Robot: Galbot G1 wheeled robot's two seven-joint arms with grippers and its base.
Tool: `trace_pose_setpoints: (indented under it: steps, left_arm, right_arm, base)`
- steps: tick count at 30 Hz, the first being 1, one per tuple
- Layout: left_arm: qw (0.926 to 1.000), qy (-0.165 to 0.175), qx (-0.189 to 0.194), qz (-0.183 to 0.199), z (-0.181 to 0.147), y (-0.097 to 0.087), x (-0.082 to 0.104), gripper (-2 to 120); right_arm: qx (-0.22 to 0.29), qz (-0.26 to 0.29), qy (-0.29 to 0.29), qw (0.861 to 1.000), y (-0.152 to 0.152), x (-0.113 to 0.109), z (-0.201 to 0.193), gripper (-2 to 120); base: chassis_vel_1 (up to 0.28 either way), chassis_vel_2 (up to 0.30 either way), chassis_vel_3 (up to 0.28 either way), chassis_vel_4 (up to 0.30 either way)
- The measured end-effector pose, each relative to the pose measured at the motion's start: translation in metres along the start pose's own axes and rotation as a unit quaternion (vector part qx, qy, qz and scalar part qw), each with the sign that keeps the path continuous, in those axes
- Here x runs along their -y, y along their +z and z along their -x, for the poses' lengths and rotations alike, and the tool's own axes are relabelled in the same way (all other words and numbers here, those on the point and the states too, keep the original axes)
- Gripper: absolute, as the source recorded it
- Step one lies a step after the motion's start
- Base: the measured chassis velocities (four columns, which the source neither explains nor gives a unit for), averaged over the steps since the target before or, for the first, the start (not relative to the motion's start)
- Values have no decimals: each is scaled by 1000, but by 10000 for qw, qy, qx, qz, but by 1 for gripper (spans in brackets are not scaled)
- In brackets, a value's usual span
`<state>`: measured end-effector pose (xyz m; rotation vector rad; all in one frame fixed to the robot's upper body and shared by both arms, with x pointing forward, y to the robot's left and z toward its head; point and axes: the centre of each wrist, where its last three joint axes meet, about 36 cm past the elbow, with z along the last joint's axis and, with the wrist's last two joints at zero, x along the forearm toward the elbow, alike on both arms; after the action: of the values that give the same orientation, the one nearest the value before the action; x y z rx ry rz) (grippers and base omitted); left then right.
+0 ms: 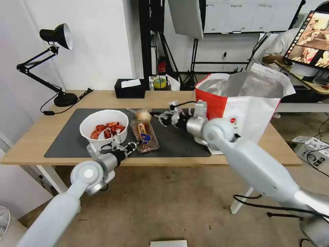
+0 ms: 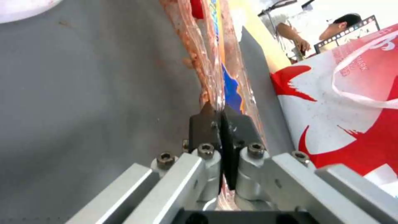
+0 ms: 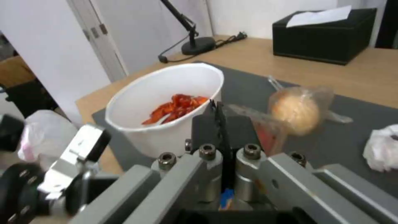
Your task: Pick up the trash from the table and place it into the takeout bag.
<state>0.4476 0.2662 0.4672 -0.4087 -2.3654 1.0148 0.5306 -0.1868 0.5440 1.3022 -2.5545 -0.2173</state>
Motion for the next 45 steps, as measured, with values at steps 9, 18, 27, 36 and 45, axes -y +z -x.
trace_pose_setpoints:
  steps: [9,18,27,36,45]
  left_arm:
    - [9999,80,124,40,-11,-2,5,0]
    - [9992,253,251,191,-25,-14,19,0]
    - [9977,450,368,334,-50,-27,35,0]
    - [9961,670,396,409,-67,-27,49,0]
    - [9924,1031,386,545,-66,-34,73,0]
  right_arm:
    - [15,22,289,9996,38,-26,-83,0]
    - [67,-119,464,9988,51,-56,-144,28]
    - [300,-211,861,9956,86,-88,-175,61]
    - [380,-159,1126,9928,110,-104,-188,96]
    - [491,-155,1454,9880,131,-122,-201,100]
  base:
    - [0,0,0,0]
    - [0,0,0,0]
    - [0,0,0,0]
    - [0,0,0,0]
    - [0,0,0,0]
